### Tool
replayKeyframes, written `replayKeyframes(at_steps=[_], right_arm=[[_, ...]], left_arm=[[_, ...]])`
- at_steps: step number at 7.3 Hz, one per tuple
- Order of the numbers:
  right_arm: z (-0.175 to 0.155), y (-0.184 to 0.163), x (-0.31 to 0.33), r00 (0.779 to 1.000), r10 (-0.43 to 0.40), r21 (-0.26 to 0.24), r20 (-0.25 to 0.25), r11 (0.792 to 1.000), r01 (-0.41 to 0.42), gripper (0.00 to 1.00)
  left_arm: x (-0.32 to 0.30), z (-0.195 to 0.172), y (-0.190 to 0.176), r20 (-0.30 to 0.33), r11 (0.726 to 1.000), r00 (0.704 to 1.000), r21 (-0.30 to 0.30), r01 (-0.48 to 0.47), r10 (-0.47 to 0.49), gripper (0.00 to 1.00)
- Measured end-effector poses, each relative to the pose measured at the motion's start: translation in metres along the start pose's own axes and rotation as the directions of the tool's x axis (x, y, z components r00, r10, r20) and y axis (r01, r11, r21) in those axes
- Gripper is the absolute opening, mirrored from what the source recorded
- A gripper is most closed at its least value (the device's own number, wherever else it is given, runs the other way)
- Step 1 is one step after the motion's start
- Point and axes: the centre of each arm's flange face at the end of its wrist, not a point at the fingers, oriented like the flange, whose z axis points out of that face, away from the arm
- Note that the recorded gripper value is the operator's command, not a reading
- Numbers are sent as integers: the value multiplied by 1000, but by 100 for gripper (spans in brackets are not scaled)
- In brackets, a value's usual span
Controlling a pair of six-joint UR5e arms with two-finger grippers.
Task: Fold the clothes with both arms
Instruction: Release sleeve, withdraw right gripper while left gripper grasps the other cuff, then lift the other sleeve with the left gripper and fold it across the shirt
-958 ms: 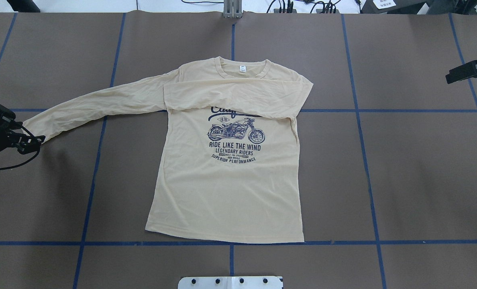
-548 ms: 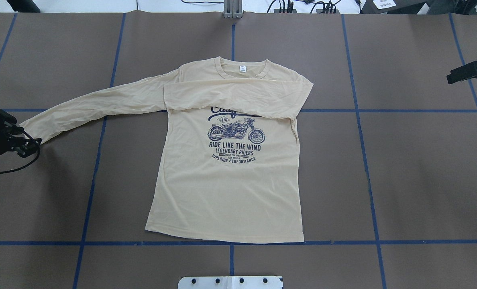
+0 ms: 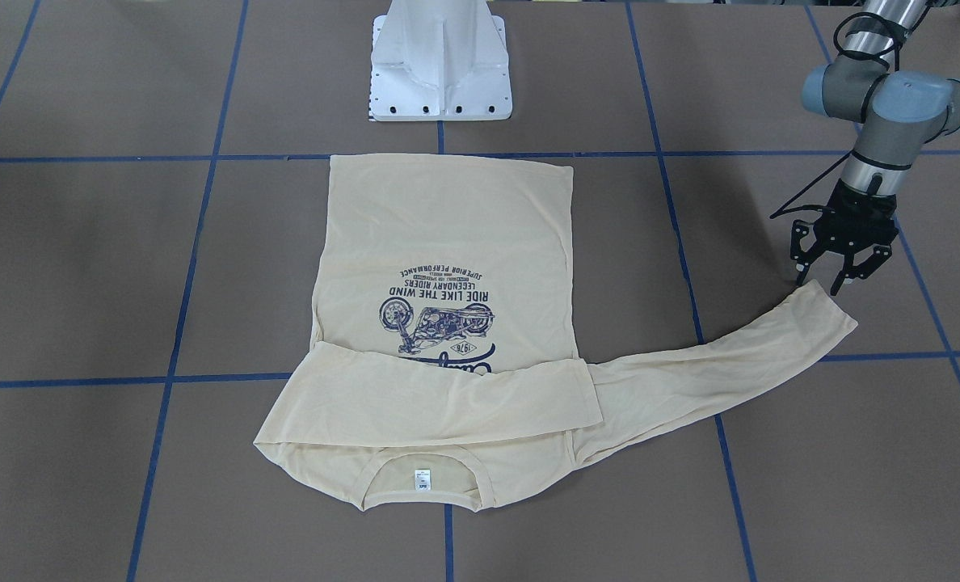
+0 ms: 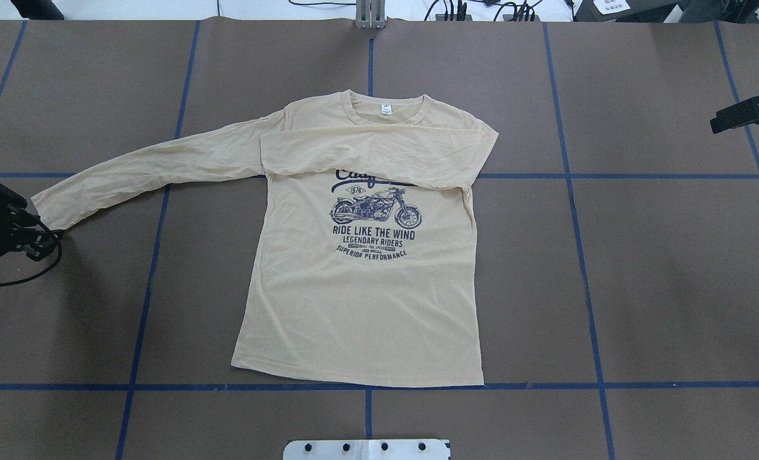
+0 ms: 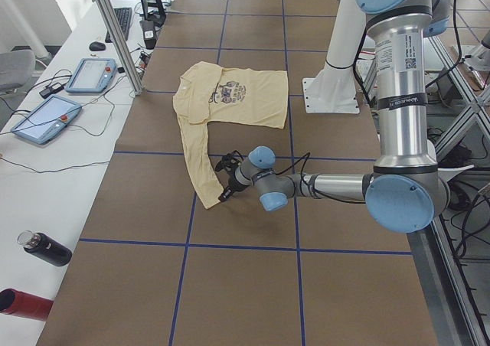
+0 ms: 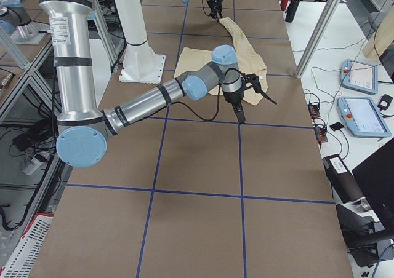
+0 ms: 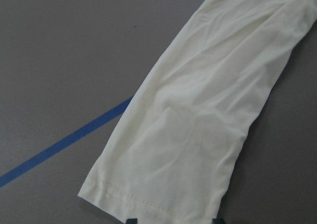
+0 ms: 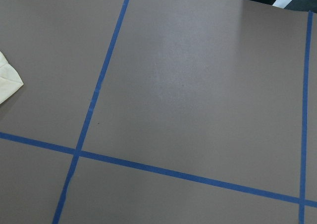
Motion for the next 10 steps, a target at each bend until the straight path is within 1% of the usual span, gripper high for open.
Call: replayKeyframes(at_steps=[3, 4, 5, 6, 7, 8, 10], right_arm=[[-1, -2, -2, 1000, 0, 3, 3, 1000, 0, 100], [-1, -2, -2, 1000, 0, 3, 4, 1000, 0, 100], [-1, -2, -2, 1000, 1, 4, 4, 1000, -1, 100], [-1, -3, -3, 1000, 1, 4, 5, 1000, -1, 100], [-1, -3, -3, 1000, 2, 4, 5, 1000, -2, 100], [-1, -3, -3, 1000, 1, 4, 5, 1000, -1, 100], [-2, -4, -4, 1000, 4, 6, 6, 1000, -4, 100]], left_arm=[[3, -3, -3, -11, 1000, 1000, 9, -3, 3, 0], [9, -12, -11, -40, 1000, 999, 20, -18, 19, 0], [15, -27, -24, -85, 999, 995, 31, -42, 44, 0], [16, -43, -42, -118, 998, 992, 41, -48, 53, 0], [22, -56, -71, -135, 998, 990, 48, -44, 51, 0], [34, -68, -114, -137, 998, 990, 56, -37, 45, 0], [79, -104, -235, -119, 998, 993, 59, -19, 26, 0]])
